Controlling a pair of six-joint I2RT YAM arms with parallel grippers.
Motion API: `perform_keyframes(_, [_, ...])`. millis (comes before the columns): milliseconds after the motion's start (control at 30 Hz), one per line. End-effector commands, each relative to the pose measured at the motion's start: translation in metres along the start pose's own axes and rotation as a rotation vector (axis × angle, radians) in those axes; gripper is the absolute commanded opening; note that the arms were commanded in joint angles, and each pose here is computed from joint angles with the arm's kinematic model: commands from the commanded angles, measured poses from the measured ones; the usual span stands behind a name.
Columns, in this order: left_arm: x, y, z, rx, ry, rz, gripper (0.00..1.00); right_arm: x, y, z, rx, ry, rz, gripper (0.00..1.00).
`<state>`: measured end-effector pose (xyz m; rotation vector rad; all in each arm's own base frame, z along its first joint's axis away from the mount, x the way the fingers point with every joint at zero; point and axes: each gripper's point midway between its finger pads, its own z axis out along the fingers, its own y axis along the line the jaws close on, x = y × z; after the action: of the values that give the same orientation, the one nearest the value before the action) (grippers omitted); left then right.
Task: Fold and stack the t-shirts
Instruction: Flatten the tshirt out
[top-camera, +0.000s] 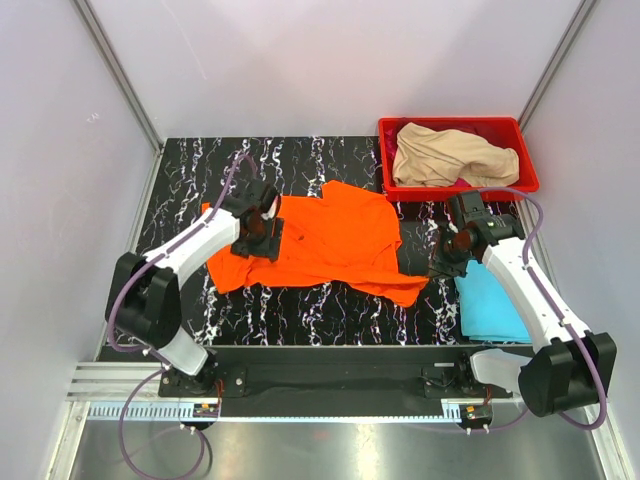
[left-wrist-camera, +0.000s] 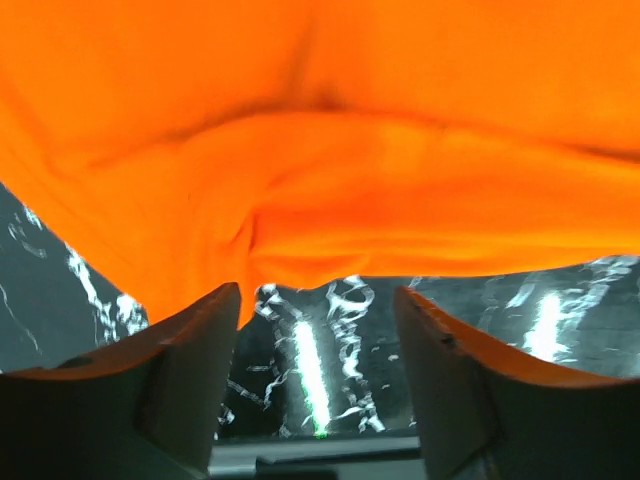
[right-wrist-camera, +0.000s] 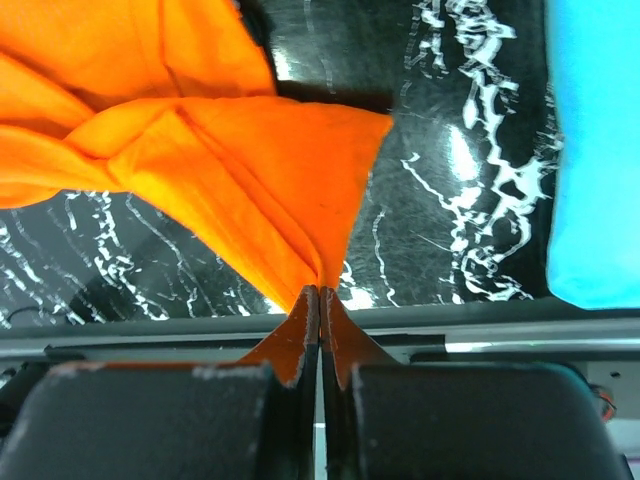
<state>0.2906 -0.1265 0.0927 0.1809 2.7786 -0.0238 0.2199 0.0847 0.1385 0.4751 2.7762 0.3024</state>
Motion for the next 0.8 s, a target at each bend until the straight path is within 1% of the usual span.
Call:
perform_keyframes(0, [0.003,0.018,0.004,-0.029,0.019,-0.041,0.7,-0.003,0.01,0.0,-0.063,-0.013,-0.039,0.0])
perform_keyframes(67, [0.004,0.03,0.002,-0.055,0.001,-0.077,0.66,-0.002,0.012,0.001,-0.072,-0.002,-0.043,0.0])
perform_keyframes(100, [-0.002,0.044,0.004,-0.06,-0.017,-0.131,0.63,-0.001,0.014,0.002,-0.081,0.005,-0.043,0.0])
perform_keyframes(133, [0.001,0.047,0.006,-0.028,-0.007,-0.167,0.58,-0.001,0.015,0.001,-0.087,0.006,-0.047,0.0])
perform_keyframes(167, [-0.003,0.051,0.01,0.0,-0.013,-0.205,0.46,-0.002,0.015,0.002,-0.088,0.004,-0.047,0.0])
perform_keyframes(200, [-0.004,0.064,0.013,0.015,-0.006,-0.267,0.42,-0.003,0.016,0.001,-0.092,0.003,-0.054,0.0])
perform_keyframes(233, [-0.005,0.057,0.016,0.084,0.007,-0.285,0.38,-0.003,0.016,0.002,-0.091,0.004,-0.057,0.0])
perform_keyframes(267, [-0.005,0.058,0.023,0.092,0.025,-0.296,0.36,-0.003,0.016,0.003,-0.089,0.008,-0.058,0.0])
perform_keyframes(433, [-0.007,0.07,0.036,0.051,0.041,-0.336,0.37,-0.006,0.018,0.002,-0.091,0.003,-0.066,0.0])
perform_keyframes(600, [-0.006,0.088,0.048,-0.014,0.063,-0.328,0.37,-0.005,0.017,0.002,-0.086,0.004,-0.067,0.0])
perform_keyframes(767, [-0.006,0.102,0.058,-0.025,0.074,-0.331,0.37,-0.007,0.016,0.001,-0.082,0.003,-0.07,0.0])
